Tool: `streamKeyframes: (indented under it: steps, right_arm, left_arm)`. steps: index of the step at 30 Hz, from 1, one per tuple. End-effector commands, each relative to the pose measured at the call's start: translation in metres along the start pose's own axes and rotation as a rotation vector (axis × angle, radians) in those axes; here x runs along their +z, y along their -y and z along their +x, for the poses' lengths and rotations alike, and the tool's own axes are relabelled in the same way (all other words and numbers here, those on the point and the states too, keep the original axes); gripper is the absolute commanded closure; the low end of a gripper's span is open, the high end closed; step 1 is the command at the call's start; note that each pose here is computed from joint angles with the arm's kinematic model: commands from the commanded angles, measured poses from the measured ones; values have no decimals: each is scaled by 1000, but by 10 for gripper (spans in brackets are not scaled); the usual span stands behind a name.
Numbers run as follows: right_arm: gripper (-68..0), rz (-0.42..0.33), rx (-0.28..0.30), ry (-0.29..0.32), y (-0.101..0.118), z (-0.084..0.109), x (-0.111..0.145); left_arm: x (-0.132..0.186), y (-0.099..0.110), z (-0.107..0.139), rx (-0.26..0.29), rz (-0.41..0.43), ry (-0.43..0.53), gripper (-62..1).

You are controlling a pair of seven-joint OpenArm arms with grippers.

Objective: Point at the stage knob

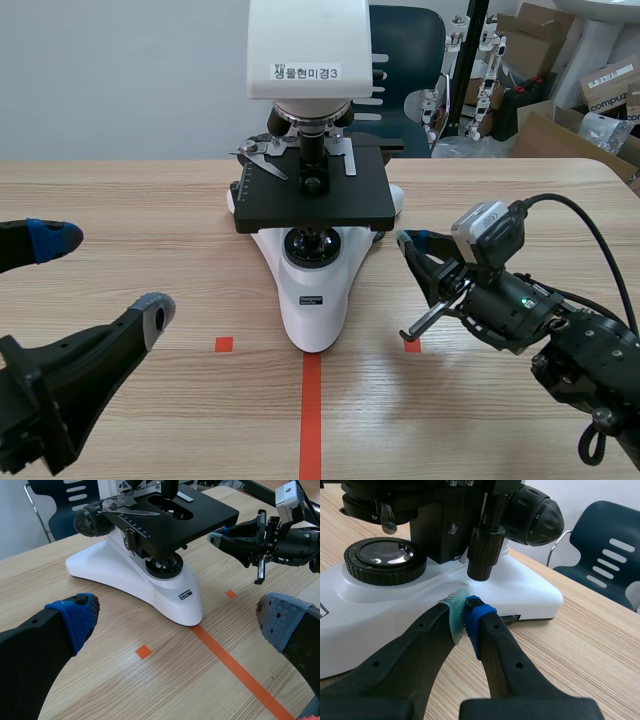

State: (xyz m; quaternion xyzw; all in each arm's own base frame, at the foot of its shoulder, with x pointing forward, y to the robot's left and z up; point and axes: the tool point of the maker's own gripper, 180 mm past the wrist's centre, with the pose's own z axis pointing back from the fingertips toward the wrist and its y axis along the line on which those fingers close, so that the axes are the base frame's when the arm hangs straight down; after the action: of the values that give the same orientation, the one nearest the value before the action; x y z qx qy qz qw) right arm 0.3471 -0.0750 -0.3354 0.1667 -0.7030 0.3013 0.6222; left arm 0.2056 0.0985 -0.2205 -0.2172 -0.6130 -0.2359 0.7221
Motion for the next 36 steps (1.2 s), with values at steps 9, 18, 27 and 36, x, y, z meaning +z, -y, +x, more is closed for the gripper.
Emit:
streamKeyframes:
  steps: [9, 18, 27, 36]
  right_arm:
    - [-22, -18, 1, 38, 7, 9, -3]
    - [-22, -29, 17, 35, 9, 9, -3]
    - [-22, -29, 17, 33, 10, 9, -3]
    - [-22, -29, 16, 34, 9, 9, -3]
  left_arm:
    - [-1, 2, 9, 2, -4, 34, -623]
    - [-1, 2, 9, 2, -4, 34, -623]
    - [-1, 2, 9, 2, -4, 34, -623]
    - [-1, 2, 9, 2, -4, 34, -623]
